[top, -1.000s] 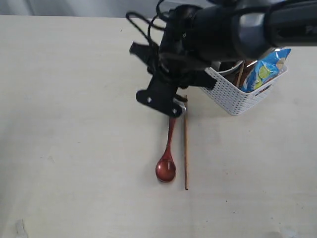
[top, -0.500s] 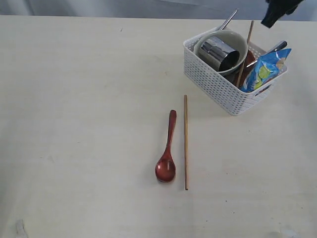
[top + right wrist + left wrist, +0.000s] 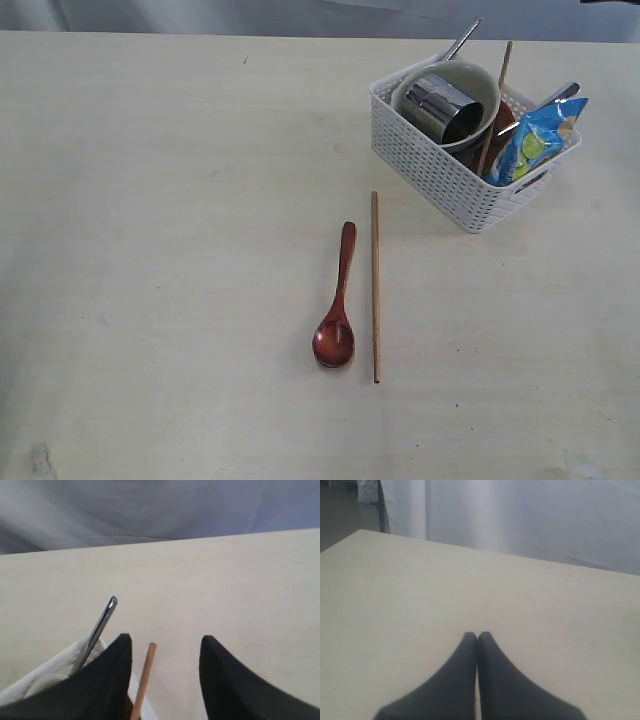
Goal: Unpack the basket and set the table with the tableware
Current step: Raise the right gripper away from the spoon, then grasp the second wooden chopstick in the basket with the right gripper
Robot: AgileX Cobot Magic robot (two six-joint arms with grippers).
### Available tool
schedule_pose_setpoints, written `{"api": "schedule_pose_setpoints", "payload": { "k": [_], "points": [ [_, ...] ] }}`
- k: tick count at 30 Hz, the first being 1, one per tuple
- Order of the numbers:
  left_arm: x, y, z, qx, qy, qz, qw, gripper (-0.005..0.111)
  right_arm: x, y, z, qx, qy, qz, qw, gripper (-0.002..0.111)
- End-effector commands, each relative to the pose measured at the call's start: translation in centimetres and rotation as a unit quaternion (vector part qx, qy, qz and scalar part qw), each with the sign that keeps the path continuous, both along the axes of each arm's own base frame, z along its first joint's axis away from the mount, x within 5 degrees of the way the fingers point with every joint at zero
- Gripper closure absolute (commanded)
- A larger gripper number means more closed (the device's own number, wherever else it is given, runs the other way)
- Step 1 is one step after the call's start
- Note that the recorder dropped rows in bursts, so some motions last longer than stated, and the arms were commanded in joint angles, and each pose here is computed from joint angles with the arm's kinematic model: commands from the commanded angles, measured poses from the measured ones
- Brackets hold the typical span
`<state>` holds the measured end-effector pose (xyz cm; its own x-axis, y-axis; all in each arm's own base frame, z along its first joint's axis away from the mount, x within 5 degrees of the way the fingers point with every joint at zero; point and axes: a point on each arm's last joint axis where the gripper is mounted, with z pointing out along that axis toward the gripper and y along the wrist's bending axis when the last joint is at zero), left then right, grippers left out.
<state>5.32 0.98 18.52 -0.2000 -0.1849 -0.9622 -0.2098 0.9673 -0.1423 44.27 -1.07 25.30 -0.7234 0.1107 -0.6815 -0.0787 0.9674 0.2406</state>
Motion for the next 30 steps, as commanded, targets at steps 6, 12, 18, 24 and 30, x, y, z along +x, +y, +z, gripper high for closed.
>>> {"api": "schedule_pose_setpoints", "payload": {
  "k": [6,12,18,24,30],
  "points": [
    [0.0,0.0,-0.1,-0.001,-0.001,0.001,1.0,0.107,2.5,3.2,-5.1,0.004,-0.005,-0.01,1.0,0.066],
    [0.0,0.0,-0.1,-0.001,-0.001,0.001,1.0,0.107,2.9,3.2,-7.7,0.003,0.021,-0.011,1.0,0.066],
    [0.0,0.0,-0.1,0.0,-0.001,0.001,1.0,0.107,2.9,3.2,-7.5,0.003,0.017,-0.012,1.0,0.08],
    [0.0,0.0,-0.1,0.0,-0.001,0.001,1.0,0.107,2.9,3.2,-7.5,0.002,0.02,-0.01,1.0,0.102],
    [0.0,0.0,-0.1,0.0,-0.001,0.001,1.0,0.107,2.8,3.2,-7.2,0.004,0.02,-0.007,1.0,0.107]
  ]
}}
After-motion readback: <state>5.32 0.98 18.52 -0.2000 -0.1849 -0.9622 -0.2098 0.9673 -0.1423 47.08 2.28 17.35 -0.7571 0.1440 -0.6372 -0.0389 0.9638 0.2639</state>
